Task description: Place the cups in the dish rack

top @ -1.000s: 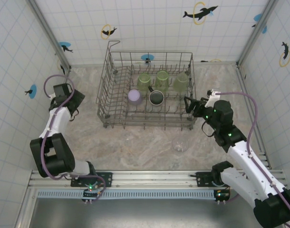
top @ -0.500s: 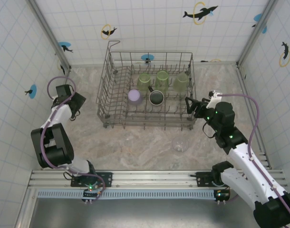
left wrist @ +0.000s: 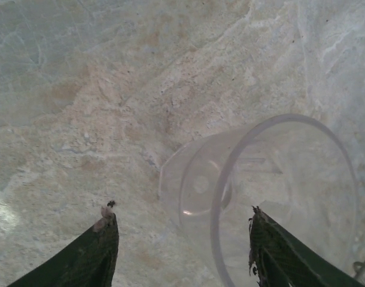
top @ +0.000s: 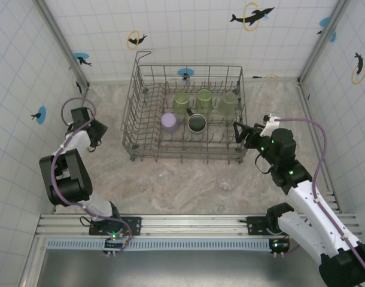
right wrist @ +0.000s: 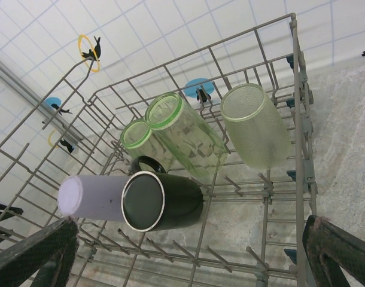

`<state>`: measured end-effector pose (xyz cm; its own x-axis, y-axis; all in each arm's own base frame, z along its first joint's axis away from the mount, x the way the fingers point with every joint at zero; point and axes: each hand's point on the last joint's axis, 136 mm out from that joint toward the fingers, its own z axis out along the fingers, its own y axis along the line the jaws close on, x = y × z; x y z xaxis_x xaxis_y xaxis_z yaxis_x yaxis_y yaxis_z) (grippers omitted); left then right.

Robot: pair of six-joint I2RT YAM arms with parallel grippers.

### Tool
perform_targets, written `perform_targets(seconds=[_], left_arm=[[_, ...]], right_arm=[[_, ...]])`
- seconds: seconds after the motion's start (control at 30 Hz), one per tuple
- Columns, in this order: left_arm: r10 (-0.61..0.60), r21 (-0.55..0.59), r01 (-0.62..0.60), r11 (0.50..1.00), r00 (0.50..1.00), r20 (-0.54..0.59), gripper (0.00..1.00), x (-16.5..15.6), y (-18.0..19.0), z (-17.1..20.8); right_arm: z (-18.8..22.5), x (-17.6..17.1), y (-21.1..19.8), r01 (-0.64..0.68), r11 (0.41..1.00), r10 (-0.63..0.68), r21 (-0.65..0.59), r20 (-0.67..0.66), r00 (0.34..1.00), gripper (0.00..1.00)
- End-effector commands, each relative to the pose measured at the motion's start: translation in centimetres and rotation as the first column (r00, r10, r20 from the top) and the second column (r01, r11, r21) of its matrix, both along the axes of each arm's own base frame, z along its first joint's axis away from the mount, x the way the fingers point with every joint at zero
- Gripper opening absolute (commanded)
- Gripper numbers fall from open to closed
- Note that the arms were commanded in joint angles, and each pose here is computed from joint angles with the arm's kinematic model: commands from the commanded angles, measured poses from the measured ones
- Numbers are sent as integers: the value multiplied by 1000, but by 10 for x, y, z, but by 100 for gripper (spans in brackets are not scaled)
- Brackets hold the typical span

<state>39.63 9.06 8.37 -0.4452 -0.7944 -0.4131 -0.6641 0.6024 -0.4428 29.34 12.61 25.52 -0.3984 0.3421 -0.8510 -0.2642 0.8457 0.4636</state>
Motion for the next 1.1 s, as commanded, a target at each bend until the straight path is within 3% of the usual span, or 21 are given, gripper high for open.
perform_targets(seconds=[0.0,0.23,0.37,0.87,1.07], left_arm=[[2,-23,-2,1000,1000,8,55,5,1,-4],[2,-30,-2,1000,1000,-5,27,5,0,-9],[4,-29,-4,1000,1000,-3,1,5,1,-7],[-20,-54,23,998,998,57,0,-7,-10,20],[-78,-125,97,987,986,148,0,1,-21,49]], right_arm=[[-3,-2,-4,14,1000,-14,5,-1,1000,100],[-1,-2,-5,20,1000,-20,4,2,1000,100],[1,-2,-4,17,1000,-17,7,6,1000,100],[2,3,1,1,1000,0,21,-12,1000,100],[-3,9,5,-8,1000,8,13,-35,999,100]])
